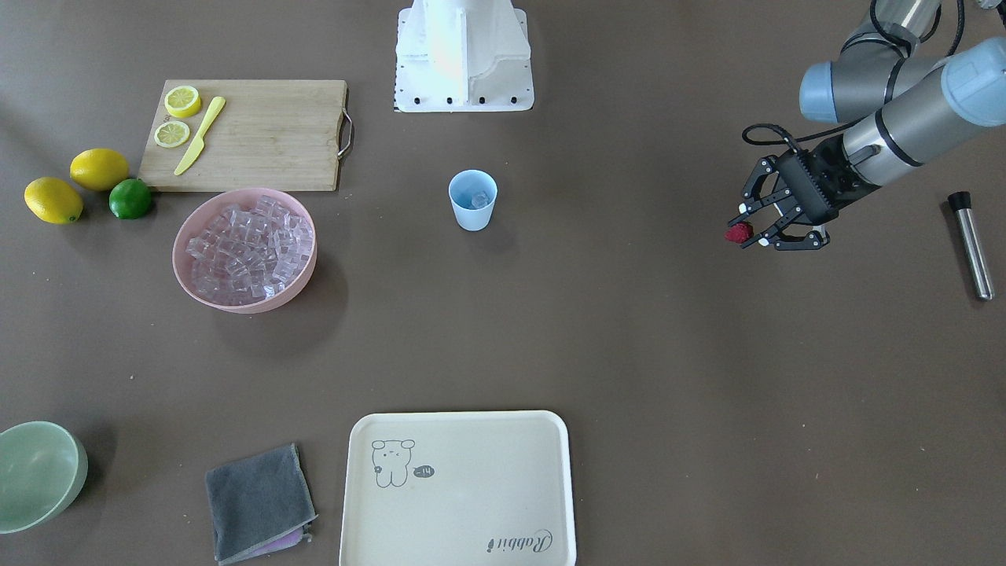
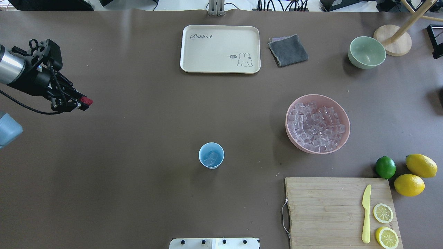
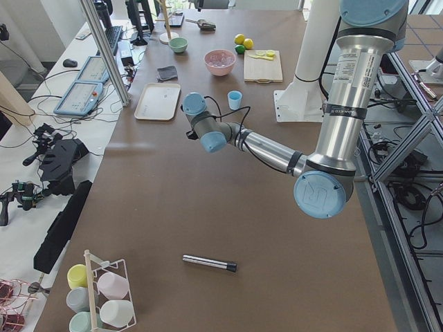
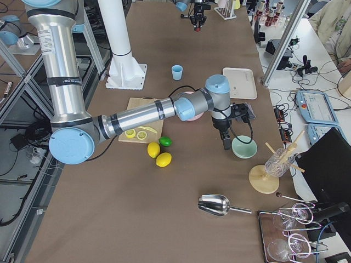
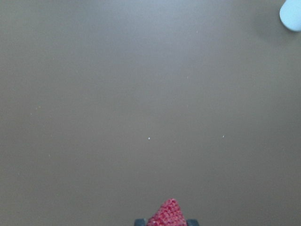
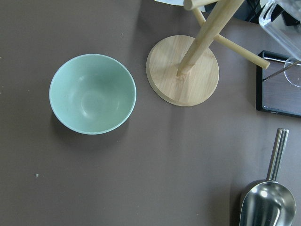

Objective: Mash ice and strawberries in cup
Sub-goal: 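Carry the strawberry with the left gripper over the blue cup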

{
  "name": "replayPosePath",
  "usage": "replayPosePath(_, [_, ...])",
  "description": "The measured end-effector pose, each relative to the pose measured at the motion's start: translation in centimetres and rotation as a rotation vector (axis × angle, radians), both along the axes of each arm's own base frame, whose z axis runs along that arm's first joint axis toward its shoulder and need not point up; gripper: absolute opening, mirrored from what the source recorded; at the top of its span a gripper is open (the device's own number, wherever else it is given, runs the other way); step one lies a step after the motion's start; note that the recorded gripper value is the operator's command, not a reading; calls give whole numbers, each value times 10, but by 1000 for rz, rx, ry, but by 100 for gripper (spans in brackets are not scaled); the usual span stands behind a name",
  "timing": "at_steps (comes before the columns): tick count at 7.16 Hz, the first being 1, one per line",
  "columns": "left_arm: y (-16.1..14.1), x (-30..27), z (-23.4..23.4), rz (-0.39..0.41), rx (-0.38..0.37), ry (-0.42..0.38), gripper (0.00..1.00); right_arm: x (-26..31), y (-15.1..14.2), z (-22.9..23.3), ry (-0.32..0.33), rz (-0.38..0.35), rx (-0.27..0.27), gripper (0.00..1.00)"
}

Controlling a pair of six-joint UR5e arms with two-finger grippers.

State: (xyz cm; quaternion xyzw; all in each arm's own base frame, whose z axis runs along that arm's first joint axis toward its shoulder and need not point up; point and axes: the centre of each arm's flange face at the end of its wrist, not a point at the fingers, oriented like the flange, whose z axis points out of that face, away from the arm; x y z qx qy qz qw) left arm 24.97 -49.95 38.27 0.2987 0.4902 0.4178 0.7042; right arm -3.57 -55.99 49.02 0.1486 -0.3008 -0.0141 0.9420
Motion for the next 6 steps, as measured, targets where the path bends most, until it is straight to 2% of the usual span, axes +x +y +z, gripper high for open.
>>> replayPosePath(3, [-5,33,-88,-16,-72,92,0,-3,-2,-3,3,-9,11,100])
replayPosePath(6, [14,91,-149,6,-135,142,0,-9,-3,-4,11,-17,17,100])
